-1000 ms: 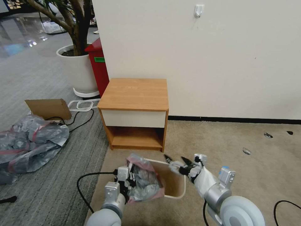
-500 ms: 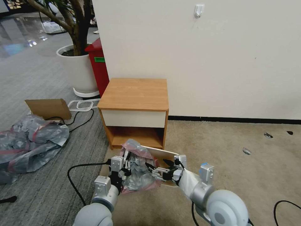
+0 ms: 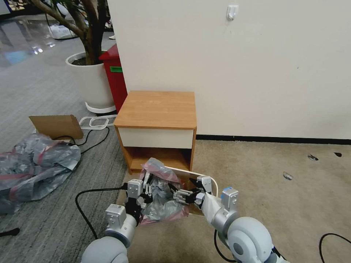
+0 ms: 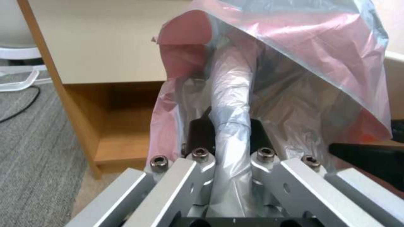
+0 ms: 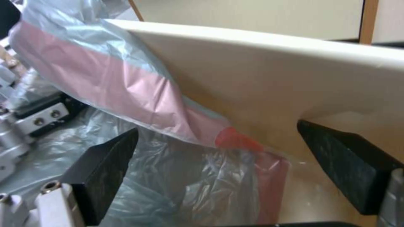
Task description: Pick up the garbage bag from the table and place it over the trash can.
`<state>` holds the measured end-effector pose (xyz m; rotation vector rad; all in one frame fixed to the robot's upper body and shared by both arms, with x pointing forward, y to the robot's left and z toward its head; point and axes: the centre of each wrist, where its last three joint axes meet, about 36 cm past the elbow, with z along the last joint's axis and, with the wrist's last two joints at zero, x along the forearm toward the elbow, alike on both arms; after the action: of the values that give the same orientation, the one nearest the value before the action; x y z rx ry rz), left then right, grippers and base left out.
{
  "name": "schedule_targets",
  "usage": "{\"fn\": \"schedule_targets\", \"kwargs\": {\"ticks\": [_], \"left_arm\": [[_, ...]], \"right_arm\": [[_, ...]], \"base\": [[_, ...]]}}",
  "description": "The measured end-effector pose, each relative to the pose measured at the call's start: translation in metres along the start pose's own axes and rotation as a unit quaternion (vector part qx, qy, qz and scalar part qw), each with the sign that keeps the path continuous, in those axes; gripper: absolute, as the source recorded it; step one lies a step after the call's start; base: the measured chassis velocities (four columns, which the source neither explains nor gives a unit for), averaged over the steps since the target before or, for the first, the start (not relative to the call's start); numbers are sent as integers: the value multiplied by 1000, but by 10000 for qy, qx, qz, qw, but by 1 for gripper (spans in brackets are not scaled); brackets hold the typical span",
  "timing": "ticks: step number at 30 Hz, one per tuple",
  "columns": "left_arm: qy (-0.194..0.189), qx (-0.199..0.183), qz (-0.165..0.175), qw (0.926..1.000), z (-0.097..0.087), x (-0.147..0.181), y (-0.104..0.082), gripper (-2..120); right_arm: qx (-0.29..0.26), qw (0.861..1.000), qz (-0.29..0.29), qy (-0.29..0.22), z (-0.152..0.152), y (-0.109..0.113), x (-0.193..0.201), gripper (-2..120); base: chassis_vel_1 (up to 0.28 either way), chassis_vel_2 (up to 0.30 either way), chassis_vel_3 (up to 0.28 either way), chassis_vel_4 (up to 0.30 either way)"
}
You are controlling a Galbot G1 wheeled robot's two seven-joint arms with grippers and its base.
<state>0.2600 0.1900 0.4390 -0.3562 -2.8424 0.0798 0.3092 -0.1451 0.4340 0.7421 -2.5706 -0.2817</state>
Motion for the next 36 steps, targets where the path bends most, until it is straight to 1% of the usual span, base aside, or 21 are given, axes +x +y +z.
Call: {"fn": "schedule_targets", "kwargs": {"ticks": [1,3,5,6,9,10,11,12,14,16,17,19,20,22,23,25,26,27,28,32,36], "left_arm": [[0,0,0,10000,0,0,0,5],[-4,-14,7,10000,-1,0,1,5],[1,-25,11,10000,-1,0,1,5],[1,-25,11,10000,-1,0,1,5],[14,-25,24,10000,-1,0,2,5],[29,-16,30,10000,-2,0,2,5],[58,4,40,10000,-2,0,2,5],[58,4,40,10000,-2,0,2,5],[106,50,49,9999,-3,-1,2,5],[123,71,49,9999,-4,-1,2,5],[123,71,49,9999,-4,-1,2,5],[136,83,47,9999,-4,-1,2,5],[146,99,45,9998,-4,-1,2,5],[154,107,44,9998,-3,-1,2,5],[171,115,41,9998,-3,-1,2,5],[229,130,26,9996,-1,-2,2,5],[229,130,26,9996,-1,-2,2,5],[263,132,13,9996,0,-2,2,5],[293,133,-2,9995,1,-3,2,5],[346,139,-48,9993,4,-4,2,5],[443,156,-76,9989,10,-5,0,5]], "right_arm": [[0,10000,0,0,0,0,0,96],[114,9999,26,-22,2,0,-2,89],[208,9998,38,-40,5,0,-4,80],[208,9998,38,-40,5,0,-4,80],[278,9996,42,-83,7,1,-5,67],[298,9995,41,-91,8,1,-6,65],[322,9994,30,-105,9,1,-6,58],[322,9994,30,-105,9,1,-6,58],[349,9993,10,-132,10,1,-6,50],[367,9992,11,-160,12,2,-7,39],[367,9992,11,-160,12,2,-7,39],[394,9991,20,-182,13,2,-8,31],[419,9989,14,-192,13,3,-8,24],[426,9989,9,-193,13,3,-8,21],[441,9988,-4,-192,14,3,-8,14],[487,9986,-42,-212,13,3,-6,6],[487,9986,-42,-212,13,3,-6,6],[514,9984,-57,-235,12,4,-5,1],[531,9982,-71,-255,12,4,-3,0],[558,9979,-85,-305,9,4,1,0],[687,9966,-163,-428,-2,2,15,0]], "base": [[0,0,0,0],[0,0,0,0],[0,0,0,0],[0,0,0,0],[0,0,0,0],[0,0,0,0],[0,0,0,0],[0,0,0,0],[0,0,0,0],[0,0,0,0],[0,0,0,0],[0,0,0,0],[0,0,0,0],[0,0,0,0],[0,0,0,0],[0,0,0,0],[0,0,0,0],[0,0,0,0],[0,0,0,0],[0,0,0,0],[0,0,0,0]]}}
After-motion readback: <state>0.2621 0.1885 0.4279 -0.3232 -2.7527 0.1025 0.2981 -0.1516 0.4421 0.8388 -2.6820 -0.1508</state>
